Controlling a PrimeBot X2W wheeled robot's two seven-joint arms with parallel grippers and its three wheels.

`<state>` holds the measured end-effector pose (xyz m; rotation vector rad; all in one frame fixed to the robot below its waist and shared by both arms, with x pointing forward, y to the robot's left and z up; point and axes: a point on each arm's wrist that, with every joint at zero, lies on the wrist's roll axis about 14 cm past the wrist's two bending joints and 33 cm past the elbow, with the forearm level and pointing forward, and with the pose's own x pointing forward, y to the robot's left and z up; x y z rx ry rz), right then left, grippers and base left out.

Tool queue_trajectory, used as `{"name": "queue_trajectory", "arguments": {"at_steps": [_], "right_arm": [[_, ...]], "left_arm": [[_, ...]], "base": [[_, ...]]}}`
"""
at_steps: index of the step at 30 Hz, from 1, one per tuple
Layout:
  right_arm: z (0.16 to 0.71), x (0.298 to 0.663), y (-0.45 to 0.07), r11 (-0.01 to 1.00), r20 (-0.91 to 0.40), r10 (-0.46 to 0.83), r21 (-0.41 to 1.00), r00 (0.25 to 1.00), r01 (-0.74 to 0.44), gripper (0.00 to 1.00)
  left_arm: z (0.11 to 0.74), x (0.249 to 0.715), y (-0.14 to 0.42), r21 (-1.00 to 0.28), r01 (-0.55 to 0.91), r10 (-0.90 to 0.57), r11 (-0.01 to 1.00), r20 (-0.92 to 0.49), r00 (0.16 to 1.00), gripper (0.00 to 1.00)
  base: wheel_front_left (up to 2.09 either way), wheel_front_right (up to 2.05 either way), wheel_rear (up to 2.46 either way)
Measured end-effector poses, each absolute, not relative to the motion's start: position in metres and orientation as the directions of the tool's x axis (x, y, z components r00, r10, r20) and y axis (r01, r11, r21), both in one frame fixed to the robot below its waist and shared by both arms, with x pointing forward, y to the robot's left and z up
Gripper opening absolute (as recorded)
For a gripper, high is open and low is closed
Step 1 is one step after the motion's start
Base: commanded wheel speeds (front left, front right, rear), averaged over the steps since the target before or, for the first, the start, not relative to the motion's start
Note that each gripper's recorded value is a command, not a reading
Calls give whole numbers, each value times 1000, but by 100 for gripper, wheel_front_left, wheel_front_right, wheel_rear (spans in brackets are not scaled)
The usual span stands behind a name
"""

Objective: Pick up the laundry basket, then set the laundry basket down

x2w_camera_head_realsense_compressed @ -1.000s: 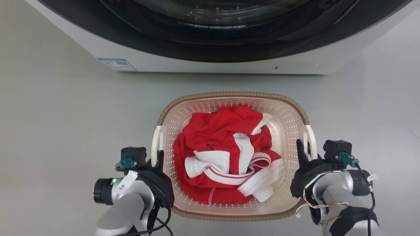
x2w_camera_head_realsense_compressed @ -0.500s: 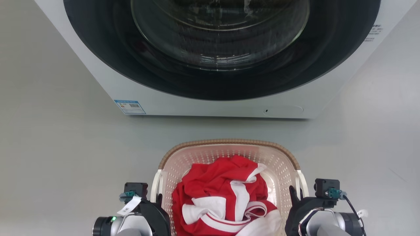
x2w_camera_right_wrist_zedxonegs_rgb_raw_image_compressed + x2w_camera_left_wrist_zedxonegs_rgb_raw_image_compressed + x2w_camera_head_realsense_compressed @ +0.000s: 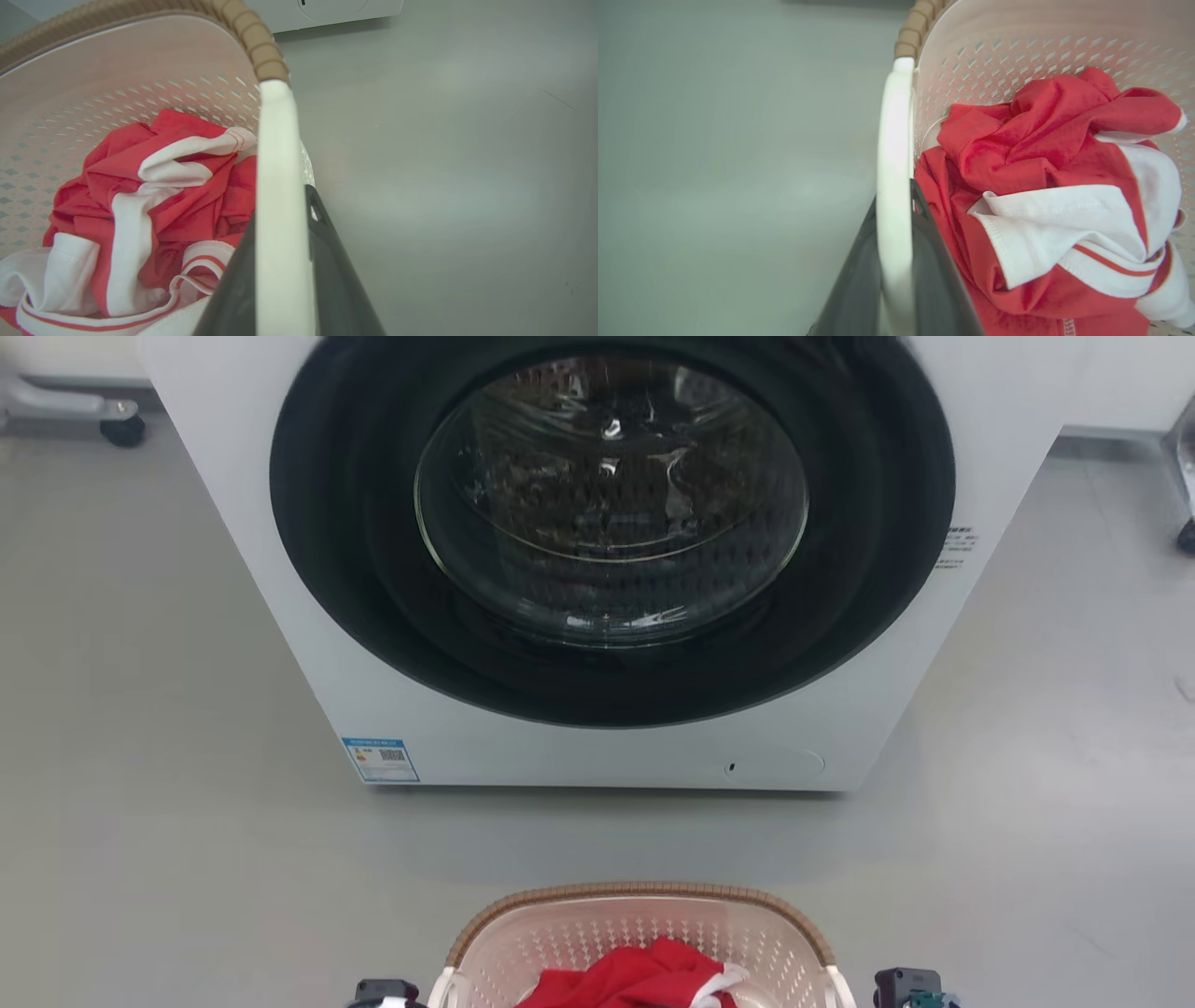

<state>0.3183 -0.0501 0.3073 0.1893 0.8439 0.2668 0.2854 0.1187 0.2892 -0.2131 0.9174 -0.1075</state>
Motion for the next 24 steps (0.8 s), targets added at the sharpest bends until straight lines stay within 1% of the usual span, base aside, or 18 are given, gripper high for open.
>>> {"name": "queue_trajectory", "arguments": {"at_steps": [7, 14, 24], "right_arm": [[317, 303, -49, 949, -703, 308, 277, 641, -152, 0], [321, 300, -48, 948, -699, 307, 287, 645, -140, 0], [320, 296, -47, 945, -706, 312, 297, 635, -133, 0]], "left_arm": [[297, 276, 117, -226, 16, -187, 974, -764, 617, 0], [303, 278, 117, -223, 35, -194, 974, -748, 635, 0], [303, 278, 117, -222, 35, -194, 974, -748, 635, 0]], "base": [[0, 0, 0], [0, 0, 0], [0, 0, 0]]}}
